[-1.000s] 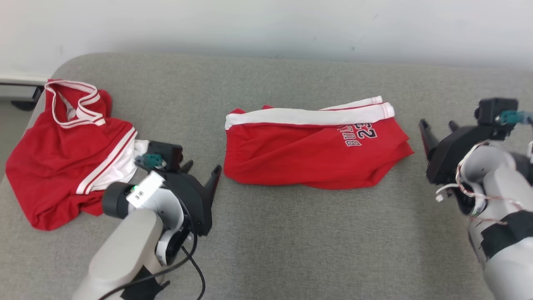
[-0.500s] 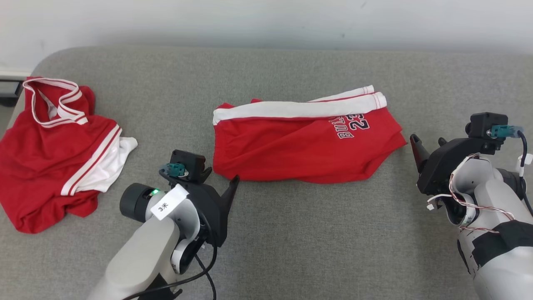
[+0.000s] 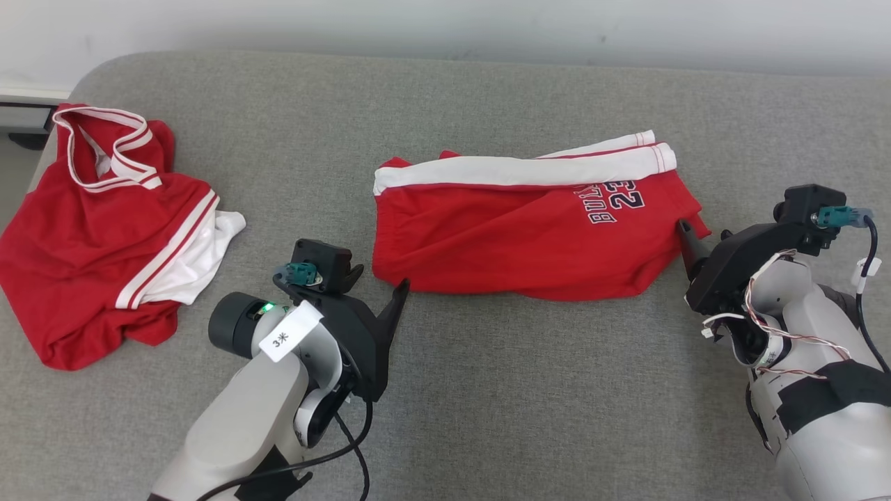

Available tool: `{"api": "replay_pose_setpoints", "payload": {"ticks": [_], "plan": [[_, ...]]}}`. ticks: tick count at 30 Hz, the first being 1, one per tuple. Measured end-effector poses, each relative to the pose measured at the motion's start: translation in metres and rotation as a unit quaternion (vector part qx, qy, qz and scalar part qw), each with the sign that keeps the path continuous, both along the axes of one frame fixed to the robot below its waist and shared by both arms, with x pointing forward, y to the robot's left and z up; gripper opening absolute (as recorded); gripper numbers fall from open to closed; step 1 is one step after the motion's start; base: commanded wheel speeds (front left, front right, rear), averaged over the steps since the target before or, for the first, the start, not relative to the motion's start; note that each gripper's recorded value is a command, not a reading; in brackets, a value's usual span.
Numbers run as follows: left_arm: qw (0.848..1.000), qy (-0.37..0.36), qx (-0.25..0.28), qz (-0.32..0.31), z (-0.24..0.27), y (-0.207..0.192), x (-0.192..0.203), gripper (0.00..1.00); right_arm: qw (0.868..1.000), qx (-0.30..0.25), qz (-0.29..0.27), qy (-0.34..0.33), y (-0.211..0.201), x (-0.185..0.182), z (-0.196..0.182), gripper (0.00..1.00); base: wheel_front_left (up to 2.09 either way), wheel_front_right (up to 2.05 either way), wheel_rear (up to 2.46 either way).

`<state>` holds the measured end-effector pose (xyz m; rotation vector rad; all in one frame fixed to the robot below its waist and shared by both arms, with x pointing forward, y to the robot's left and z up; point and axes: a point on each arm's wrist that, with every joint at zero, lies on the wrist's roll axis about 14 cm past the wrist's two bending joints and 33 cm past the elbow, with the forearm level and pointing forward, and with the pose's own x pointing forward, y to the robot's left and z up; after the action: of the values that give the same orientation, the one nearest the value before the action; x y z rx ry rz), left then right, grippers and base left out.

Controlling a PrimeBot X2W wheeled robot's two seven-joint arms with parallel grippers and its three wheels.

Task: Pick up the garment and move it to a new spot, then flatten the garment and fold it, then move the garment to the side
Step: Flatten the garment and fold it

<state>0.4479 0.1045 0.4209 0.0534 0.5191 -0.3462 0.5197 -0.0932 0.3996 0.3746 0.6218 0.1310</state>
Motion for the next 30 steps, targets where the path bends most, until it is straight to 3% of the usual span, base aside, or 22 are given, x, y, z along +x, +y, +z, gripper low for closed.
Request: {"api": "replay_pose_setpoints", "payload": {"ticks": [12, 14, 15, 17, 18, 20, 30], "plan": [[1.000, -0.003, 0.005, -0.019, 0.001, -0.005, 0.004, 1.00, 0.999, 0.017, 0.004, 0.038, 0.020, 0.005, -0.014, 1.00, 0.00, 0.00, 0.00], [1.000, -0.004, 0.005, -0.019, 0.001, -0.006, 0.006, 1.00, 0.999, 0.012, 0.009, 0.042, 0.023, 0.008, -0.013, 0.68, 0.00, 0.00, 0.00], [1.000, -0.002, 0.004, -0.021, 0.001, -0.006, 0.005, 1.00, 0.999, 0.010, 0.012, 0.043, 0.024, 0.009, -0.013, 0.45, 0.00, 0.00, 0.00], [1.000, 0.000, 0.004, -0.020, -0.002, -0.006, 0.005, 1.00, 0.999, 0.009, 0.014, 0.047, 0.026, 0.010, -0.014, 0.37, 0.00, 0.00, 0.00], [1.000, 0.002, 0.005, -0.019, -0.003, -0.005, 0.004, 1.00, 0.999, 0.007, 0.015, 0.049, 0.026, 0.009, -0.016, 0.20, 0.00, 0.00, 0.00], [1.000, 0.002, 0.005, -0.018, -0.004, -0.005, 0.004, 1.00, 0.999, 0.004, 0.016, 0.052, 0.025, 0.008, -0.017, 0.00, 0.00, 0.00, 0.00], [1.000, 0.011, -0.004, -0.025, -0.008, -0.008, 0.003, 1.00, 0.998, -0.008, 0.022, 0.060, 0.024, 0.009, -0.020, 0.00, 0.00, 0.00, 0.00]]}}
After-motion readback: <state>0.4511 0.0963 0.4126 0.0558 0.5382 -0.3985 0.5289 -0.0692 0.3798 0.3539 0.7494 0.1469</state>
